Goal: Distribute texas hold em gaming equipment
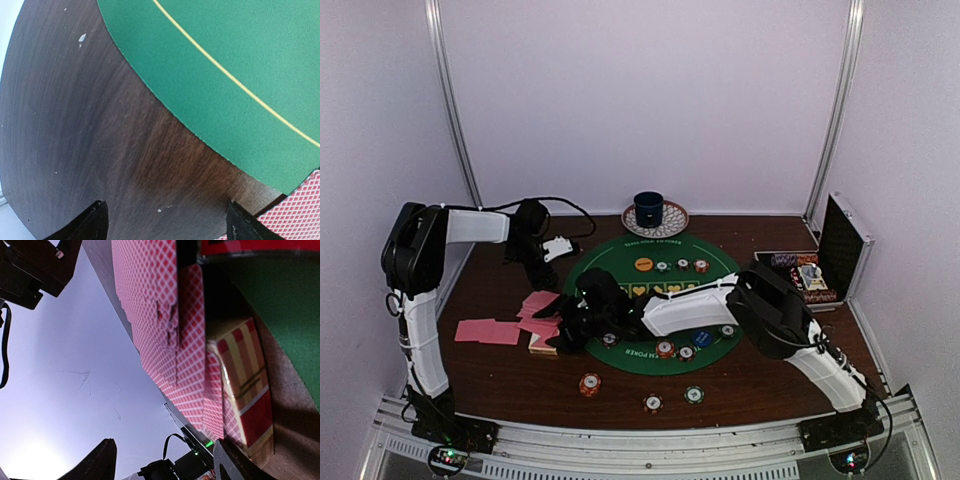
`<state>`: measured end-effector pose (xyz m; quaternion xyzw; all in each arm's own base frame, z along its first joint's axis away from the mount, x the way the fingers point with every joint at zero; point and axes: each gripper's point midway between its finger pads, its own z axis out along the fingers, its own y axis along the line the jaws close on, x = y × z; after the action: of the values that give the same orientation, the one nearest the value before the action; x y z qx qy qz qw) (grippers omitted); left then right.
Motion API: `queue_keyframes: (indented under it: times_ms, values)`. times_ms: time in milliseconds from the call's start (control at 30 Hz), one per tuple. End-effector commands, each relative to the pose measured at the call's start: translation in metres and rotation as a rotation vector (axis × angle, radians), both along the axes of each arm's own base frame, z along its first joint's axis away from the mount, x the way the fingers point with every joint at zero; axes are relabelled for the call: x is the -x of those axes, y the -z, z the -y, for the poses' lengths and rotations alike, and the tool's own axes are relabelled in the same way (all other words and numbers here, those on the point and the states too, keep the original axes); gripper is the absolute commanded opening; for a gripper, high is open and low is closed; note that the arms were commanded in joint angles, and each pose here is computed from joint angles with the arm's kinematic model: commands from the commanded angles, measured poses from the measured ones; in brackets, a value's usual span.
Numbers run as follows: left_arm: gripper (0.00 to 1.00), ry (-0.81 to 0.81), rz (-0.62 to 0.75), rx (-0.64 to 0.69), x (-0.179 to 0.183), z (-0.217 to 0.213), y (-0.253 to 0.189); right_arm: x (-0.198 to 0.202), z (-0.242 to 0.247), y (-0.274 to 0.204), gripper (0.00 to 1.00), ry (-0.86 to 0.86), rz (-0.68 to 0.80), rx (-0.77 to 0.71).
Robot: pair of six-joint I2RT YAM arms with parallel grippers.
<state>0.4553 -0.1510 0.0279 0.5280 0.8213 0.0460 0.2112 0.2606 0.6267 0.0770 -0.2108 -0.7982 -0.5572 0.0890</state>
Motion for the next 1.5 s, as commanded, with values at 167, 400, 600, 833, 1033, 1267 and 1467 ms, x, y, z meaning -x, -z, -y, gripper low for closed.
queue_keyframes:
  times_ms: [167,400,600,833,1033,1267,1467]
  values:
    - [0.83,0.029,-0.086,-0.039,0.020,-0.001,0.030,-0.007,0.006,-0.004,0.71,0.048,0.006,-0.031]
    - [0.82,0.042,-0.083,-0.043,0.020,0.000,0.030,-0.003,0.005,-0.019,0.71,0.006,0.037,-0.075]
    - [0.80,0.025,-0.095,-0.083,0.025,-0.008,0.033,-0.004,0.005,-0.007,0.71,0.019,0.014,-0.050]
    - [0.77,0.016,-0.139,-0.082,0.039,-0.012,0.036,-0.033,0.004,-0.005,0.69,0.128,0.025,-0.055]
    - [0.74,0.012,-0.192,-0.083,0.052,-0.014,0.037,-0.048,-0.007,-0.002,0.67,0.182,0.022,-0.065]
    - [0.71,0.022,-0.240,-0.062,0.067,-0.012,0.035,-0.063,0.001,-0.005,0.58,0.263,0.064,-0.024]
    - [0.69,0.025,-0.283,-0.056,0.075,-0.011,0.034,-0.073,0.000,-0.004,0.52,0.300,0.067,-0.033]
